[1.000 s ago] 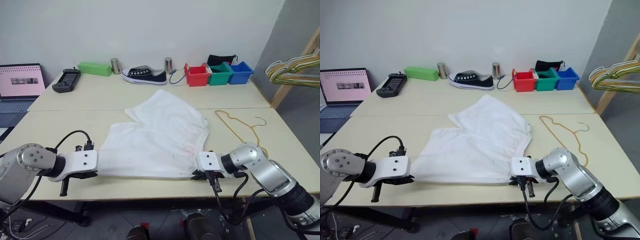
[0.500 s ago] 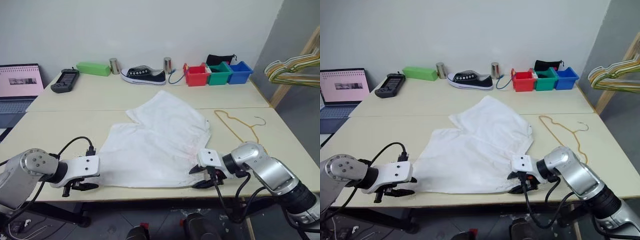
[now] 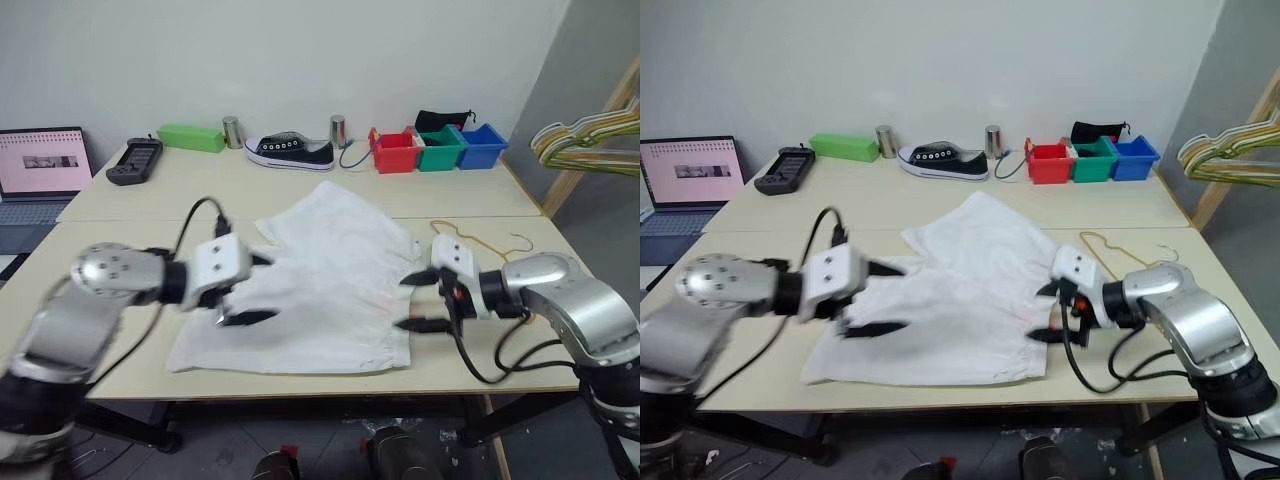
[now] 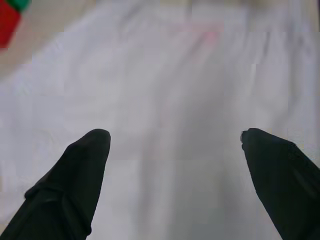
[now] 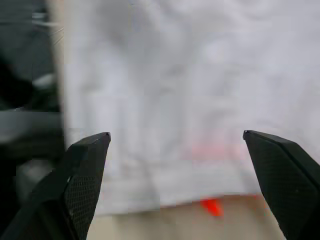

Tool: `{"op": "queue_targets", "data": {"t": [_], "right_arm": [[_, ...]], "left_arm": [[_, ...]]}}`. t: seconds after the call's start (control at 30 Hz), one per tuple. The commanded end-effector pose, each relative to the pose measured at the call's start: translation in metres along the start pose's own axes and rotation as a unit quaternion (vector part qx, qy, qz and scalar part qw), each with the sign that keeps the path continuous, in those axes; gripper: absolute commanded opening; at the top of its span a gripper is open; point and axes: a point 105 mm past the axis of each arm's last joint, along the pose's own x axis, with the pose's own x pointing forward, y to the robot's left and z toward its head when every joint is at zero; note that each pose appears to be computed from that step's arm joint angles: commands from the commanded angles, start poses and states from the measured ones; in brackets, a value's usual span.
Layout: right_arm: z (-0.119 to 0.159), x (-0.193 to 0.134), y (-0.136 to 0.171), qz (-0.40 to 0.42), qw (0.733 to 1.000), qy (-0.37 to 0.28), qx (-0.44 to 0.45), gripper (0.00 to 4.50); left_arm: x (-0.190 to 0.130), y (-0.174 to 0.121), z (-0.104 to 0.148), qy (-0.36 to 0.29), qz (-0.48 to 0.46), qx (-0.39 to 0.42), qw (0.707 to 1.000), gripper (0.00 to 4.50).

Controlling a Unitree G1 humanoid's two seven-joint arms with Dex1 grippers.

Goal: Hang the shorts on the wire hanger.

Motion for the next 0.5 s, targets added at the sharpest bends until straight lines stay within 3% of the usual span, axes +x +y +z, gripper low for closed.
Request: {"op": "queue_targets", "data": {"t": [0.03,0.23,0.5], "right_arm": [[-0.023,-0.024,-0.055,-0.156,0.987,0.020,0.044,4.50],[-0.060,-0.050,-0.108,-0.279,0.948,0.045,0.144,4.50],[-0.089,-0.051,-0.123,-0.284,0.931,0.073,0.218,4.50]], "left_arm": [[0.019,-0.002,0.017,-0.037,0.021,-0.001,0.999,4.44],[0.052,-0.006,0.036,-0.091,0.014,-0.025,0.995,4.44],[0.058,-0.016,0.038,-0.097,-0.004,-0.019,0.995,4.44]]}}
